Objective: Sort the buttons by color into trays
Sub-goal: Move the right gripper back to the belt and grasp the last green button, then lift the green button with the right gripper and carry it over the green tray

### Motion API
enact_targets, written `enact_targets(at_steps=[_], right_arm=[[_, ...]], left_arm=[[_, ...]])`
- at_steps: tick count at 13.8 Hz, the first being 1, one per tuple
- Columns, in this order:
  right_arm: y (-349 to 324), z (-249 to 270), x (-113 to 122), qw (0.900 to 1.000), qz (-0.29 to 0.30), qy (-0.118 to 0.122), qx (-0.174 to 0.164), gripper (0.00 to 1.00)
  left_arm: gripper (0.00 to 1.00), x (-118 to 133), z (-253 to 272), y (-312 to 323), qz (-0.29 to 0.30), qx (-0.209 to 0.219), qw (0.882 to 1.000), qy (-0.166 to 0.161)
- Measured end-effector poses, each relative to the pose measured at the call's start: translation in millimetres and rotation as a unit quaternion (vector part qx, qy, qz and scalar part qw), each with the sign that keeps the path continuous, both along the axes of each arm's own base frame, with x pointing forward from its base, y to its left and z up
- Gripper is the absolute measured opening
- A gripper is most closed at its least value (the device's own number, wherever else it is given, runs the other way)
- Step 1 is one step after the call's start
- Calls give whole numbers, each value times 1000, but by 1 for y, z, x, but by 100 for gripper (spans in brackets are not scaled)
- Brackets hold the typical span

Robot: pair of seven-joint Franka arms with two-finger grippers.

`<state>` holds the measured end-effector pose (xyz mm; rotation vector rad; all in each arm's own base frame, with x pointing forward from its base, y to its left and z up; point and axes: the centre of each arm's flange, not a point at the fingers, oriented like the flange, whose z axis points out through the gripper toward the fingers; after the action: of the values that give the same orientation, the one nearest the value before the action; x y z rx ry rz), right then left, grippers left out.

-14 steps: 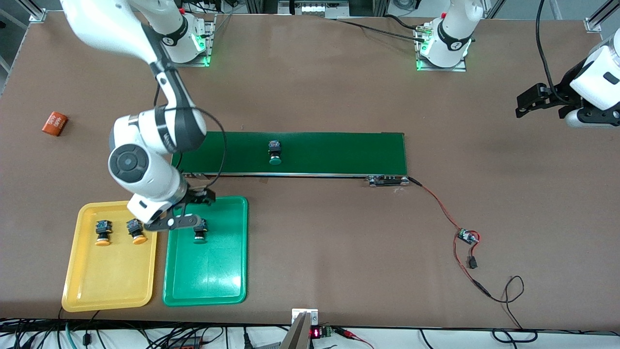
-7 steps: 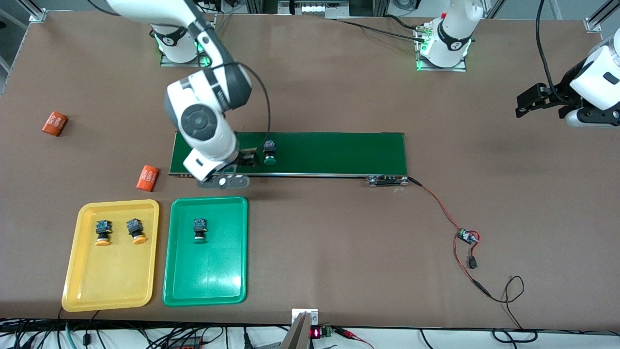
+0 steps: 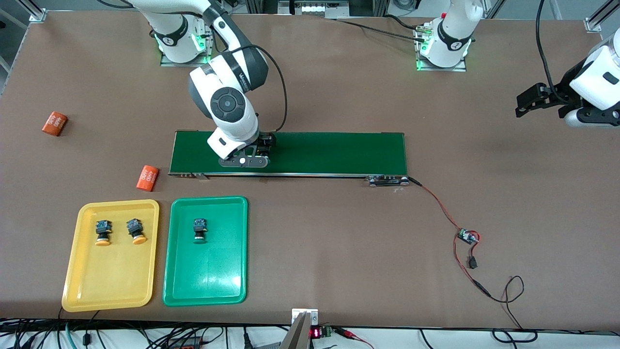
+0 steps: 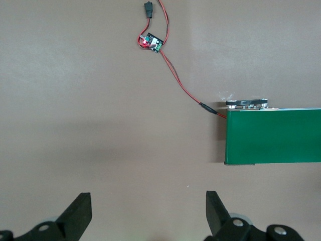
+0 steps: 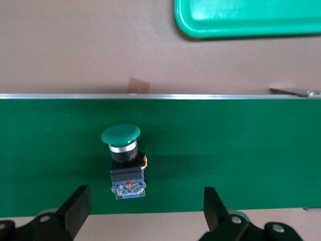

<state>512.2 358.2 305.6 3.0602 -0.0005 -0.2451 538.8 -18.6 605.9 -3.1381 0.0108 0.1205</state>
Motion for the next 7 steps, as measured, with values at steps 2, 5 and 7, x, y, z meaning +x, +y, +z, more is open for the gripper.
enact_targets(at_steps=[2,5,7], right_arm=[[-2,-12,-5,1000,0,-1,1,100],[-6,-29,-12,1000,0,-11,8,100],[-7,-37,-14,1000,0,-13,10,100]], left_arm=[[100,0,0,0,0,0,1000,2],[100,-1,0,0,0,0,1000,3],[100,-1,0,0,0,0,1000,3]])
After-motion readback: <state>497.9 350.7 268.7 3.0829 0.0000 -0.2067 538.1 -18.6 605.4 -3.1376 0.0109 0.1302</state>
